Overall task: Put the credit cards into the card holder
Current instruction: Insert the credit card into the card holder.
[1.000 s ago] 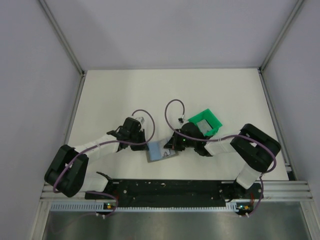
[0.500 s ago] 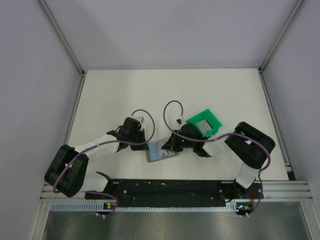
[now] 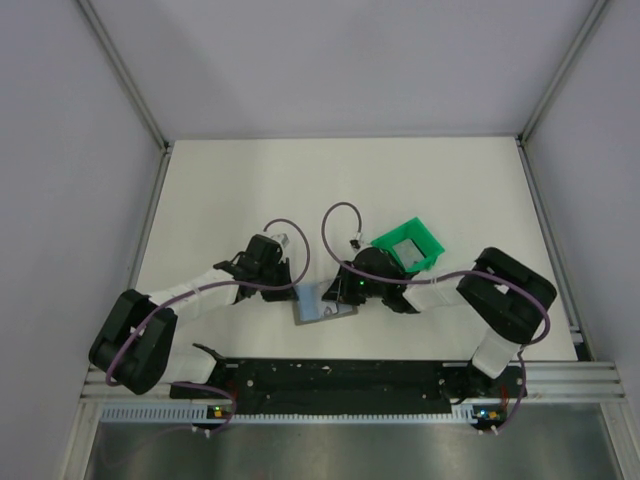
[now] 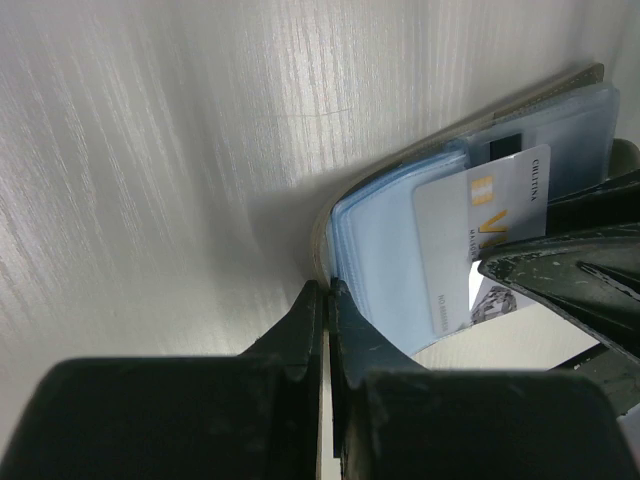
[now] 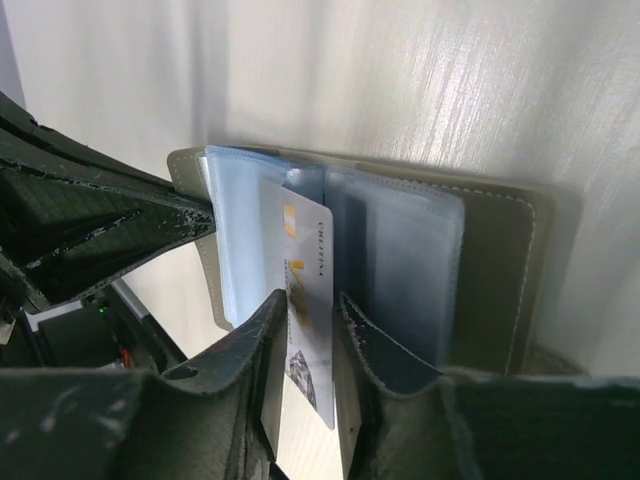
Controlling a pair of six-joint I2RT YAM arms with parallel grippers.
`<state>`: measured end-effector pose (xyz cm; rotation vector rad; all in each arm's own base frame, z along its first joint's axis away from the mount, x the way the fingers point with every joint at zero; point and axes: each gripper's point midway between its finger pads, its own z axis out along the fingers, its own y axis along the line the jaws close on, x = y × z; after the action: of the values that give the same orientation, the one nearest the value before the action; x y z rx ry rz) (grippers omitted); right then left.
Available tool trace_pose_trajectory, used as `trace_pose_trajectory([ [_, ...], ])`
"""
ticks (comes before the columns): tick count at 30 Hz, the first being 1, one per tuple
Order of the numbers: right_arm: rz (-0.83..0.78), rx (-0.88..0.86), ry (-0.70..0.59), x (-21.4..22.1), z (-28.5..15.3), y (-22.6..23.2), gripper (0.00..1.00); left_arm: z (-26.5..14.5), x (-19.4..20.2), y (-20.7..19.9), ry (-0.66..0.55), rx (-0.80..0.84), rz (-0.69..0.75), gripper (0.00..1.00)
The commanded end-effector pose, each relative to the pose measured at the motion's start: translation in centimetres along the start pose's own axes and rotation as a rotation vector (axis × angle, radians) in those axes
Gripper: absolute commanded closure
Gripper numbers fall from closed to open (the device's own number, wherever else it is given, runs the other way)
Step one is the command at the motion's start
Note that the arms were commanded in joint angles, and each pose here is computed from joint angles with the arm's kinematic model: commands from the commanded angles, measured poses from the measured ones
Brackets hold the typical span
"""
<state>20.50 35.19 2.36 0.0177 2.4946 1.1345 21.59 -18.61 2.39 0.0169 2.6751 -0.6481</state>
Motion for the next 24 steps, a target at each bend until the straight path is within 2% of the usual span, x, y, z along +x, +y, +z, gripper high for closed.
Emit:
trace_pose_trajectory([
  [1, -0.095, 0.140, -0.032, -0.9, -1.5, -1.3, 0.73, -0.2, -0.7, -0.3, -0.029, 0.007, 0.000, 1.00],
  [7, -0.154, 0.155, -0.039, -2.1, -2.2, 0.0, 0.67, -0.2, -0.9, -0.6, -0.032, 0.019, 0.005, 1.00],
  [24, -0.158, 0.063, 0.073, -0.2, -0.5, 2.0, 0.67, -0.2, -0.8, -1.0, -0.029, 0.043, 0.000, 1.00],
])
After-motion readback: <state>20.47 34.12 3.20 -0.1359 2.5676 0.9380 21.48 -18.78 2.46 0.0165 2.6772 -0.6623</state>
